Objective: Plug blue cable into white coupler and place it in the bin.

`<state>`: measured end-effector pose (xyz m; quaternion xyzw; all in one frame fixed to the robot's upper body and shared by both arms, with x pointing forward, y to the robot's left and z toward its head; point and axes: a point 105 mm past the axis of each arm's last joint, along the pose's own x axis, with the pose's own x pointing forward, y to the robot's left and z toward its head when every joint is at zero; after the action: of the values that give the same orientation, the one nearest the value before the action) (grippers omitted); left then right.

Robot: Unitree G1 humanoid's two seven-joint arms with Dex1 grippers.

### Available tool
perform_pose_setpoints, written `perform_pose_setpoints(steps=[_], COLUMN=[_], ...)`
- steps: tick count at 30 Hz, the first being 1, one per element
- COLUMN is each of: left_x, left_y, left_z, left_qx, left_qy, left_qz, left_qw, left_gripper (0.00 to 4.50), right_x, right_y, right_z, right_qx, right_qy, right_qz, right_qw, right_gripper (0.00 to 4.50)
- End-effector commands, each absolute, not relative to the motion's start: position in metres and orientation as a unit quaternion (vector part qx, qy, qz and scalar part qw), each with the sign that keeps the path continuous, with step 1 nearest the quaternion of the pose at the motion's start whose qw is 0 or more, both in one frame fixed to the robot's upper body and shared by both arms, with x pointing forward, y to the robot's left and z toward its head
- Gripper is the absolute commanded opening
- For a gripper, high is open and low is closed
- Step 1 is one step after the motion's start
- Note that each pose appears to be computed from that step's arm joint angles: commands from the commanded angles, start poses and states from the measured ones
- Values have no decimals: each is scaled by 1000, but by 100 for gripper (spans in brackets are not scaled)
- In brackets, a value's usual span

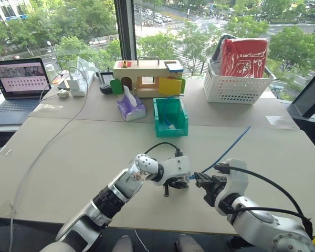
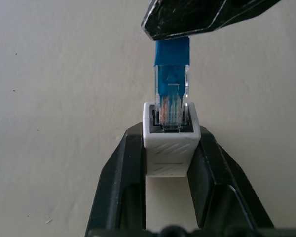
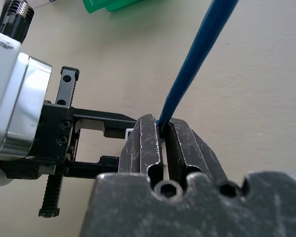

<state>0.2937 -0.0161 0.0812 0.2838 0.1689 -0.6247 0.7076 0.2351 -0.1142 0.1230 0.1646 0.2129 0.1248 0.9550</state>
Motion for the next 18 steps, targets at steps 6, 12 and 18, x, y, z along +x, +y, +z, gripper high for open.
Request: perform_pose_setpoints(steps=[6, 12, 18], left_x=[294, 291, 288], left_y=[-6, -8, -11], left_z=[69, 70, 71], left_qx=[265, 274, 289], left_qy=[243, 237, 228], left_qz=[-582, -587, -592], left_qw=[729, 724, 717], left_gripper=[67, 67, 67], right_x=[228, 227, 228], right_y=[-98, -92, -86], right_z=[119, 118, 112], right_qx=[168, 168, 163], right_qy=[235, 243, 256], right_qz=[167, 190, 213], right_qw=[943, 936, 929], right_gripper=[0, 0, 0])
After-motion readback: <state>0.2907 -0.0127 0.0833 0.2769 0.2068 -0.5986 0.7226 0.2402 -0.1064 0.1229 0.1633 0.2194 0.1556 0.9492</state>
